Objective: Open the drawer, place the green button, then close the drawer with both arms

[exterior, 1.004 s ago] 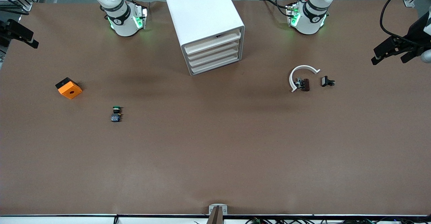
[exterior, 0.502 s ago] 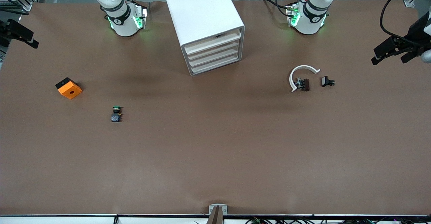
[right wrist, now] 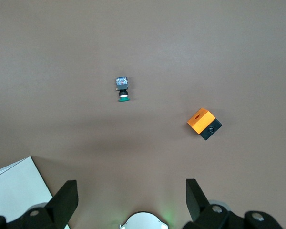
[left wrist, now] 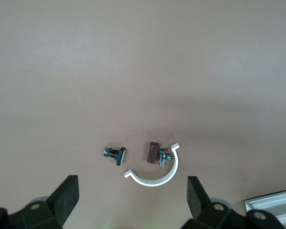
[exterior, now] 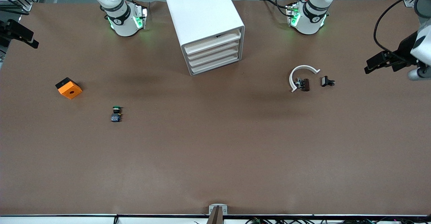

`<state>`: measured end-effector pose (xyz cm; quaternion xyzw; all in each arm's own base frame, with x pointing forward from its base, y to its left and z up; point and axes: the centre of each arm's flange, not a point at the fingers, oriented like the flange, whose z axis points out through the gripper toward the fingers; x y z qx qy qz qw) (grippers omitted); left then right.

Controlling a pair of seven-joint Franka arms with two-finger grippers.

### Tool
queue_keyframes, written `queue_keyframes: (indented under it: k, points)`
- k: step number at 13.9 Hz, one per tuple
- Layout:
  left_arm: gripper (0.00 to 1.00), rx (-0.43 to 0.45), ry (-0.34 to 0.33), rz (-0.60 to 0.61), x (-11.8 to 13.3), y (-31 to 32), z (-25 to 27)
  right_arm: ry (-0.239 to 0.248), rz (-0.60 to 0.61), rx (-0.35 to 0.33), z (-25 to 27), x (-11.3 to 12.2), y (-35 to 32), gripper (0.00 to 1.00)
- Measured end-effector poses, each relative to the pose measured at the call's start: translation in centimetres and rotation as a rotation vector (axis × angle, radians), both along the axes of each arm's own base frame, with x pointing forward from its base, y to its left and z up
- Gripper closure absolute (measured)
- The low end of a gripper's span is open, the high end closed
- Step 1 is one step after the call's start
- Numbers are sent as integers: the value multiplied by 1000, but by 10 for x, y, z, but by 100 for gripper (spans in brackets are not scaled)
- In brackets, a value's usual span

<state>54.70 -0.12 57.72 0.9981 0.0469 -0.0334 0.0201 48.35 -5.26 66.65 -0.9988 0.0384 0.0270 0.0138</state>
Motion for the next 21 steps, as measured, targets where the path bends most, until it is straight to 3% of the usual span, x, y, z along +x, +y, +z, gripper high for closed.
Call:
queue_keyframes:
  k: [6,12,15,18,21]
  points:
    - [0,1,105,-23,41,-23,-91,0,0,0,0,0,0,0]
    - [0,54,187,122,58,-101,-173,0,0,0,0,0,0,0]
    - [0,102,204,275,58,-148,-190,-2,-2,0,0,0,-1,0]
    - [0,167,219,507,58,-209,-216,-4,-4,0,1,0,-2,0]
    - [0,130,307,761,58,-265,-239,-4,-5,0,1,0,-3,0]
